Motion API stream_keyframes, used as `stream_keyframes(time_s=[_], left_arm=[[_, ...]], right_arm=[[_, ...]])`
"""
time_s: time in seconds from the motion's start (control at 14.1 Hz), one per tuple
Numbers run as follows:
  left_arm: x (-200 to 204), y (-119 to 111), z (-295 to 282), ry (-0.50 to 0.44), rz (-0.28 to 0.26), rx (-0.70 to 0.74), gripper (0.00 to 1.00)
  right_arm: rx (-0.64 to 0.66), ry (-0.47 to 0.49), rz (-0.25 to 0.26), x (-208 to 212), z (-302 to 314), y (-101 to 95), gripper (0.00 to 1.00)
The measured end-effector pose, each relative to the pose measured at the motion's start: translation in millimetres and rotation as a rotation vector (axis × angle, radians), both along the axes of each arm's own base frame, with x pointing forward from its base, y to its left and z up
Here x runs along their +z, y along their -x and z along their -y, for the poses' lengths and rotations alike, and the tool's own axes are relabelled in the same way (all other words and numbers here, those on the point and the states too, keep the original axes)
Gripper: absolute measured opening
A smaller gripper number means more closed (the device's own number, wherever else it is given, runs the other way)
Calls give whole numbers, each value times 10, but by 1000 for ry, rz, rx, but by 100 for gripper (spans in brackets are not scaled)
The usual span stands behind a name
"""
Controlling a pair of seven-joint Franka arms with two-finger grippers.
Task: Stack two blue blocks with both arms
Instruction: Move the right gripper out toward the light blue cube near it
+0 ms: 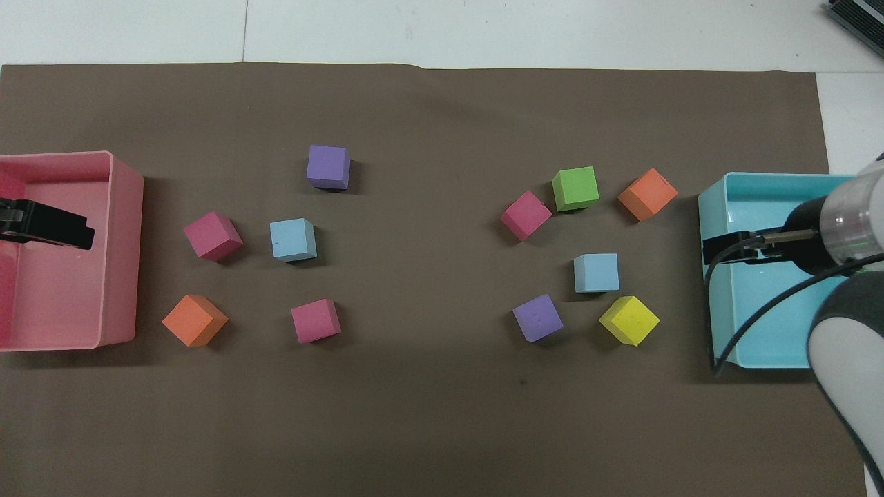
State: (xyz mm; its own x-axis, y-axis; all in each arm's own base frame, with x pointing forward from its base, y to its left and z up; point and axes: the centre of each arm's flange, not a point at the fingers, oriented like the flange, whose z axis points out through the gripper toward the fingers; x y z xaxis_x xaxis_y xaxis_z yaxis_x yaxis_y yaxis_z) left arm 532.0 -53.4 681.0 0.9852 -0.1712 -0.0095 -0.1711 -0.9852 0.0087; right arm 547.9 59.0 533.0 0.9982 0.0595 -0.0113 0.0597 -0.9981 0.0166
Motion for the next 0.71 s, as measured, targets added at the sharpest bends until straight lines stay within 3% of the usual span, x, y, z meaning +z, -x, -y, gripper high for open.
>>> stream_keyframes(time_s=[0.28,0.71], left_arm=[[-3,0,5,0,-1,-1,100],[-18,0,8,0,-4,-2,100]], right_arm=[[-3,-27,-9,-612,-115,-165,100],[-65,-56,2,-1364,-308,-97,100]])
